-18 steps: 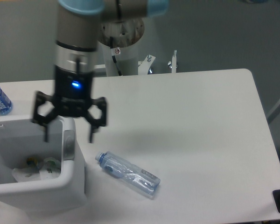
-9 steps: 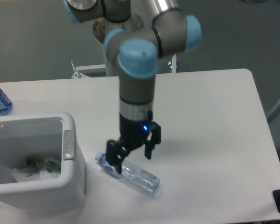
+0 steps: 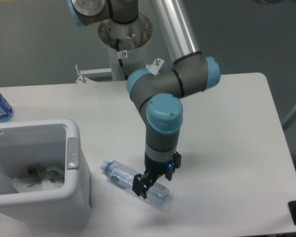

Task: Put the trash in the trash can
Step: 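Move the gripper back and lower it onto the clear water bottle, then close the gripper on the bottle's bottom end and rotate it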

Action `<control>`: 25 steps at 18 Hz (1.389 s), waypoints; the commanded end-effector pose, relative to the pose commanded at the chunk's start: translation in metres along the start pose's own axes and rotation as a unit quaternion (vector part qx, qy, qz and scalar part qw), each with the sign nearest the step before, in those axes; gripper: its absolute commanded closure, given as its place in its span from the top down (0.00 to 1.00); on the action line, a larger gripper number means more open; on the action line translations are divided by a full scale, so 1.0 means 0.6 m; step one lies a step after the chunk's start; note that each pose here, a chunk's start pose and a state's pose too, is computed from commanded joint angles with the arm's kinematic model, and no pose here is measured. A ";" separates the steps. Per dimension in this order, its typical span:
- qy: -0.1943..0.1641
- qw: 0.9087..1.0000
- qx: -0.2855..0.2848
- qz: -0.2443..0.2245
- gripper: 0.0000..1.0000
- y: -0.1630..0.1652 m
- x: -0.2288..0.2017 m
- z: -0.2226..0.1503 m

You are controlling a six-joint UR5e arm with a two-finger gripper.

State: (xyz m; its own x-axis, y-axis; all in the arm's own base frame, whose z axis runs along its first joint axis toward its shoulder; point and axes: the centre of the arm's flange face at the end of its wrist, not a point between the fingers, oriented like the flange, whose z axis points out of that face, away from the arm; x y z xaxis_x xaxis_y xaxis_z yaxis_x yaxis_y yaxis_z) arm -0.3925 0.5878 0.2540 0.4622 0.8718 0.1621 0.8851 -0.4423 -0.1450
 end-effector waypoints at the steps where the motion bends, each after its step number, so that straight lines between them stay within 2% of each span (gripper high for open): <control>1: -0.007 1.000 -0.004 -0.001 1.00 0.000 -0.004 0.016; 5: -0.013 1.000 -0.018 -0.003 1.00 -0.002 -0.008 0.056; 19: -0.021 0.999 -0.039 -0.005 1.00 -0.001 -0.014 0.115; 23: -0.043 0.998 -0.041 -0.003 1.00 0.002 -0.022 0.133; 24: -0.043 0.998 -0.041 -0.003 0.99 0.001 -0.022 0.133; 25: -0.043 0.998 -0.041 -0.003 0.93 0.001 -0.022 0.134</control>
State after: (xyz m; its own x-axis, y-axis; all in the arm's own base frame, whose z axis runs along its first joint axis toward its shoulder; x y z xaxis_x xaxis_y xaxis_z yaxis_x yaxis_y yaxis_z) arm -0.4025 0.5927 0.1736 0.4539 0.8876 0.0782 0.8908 -0.4499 -0.0634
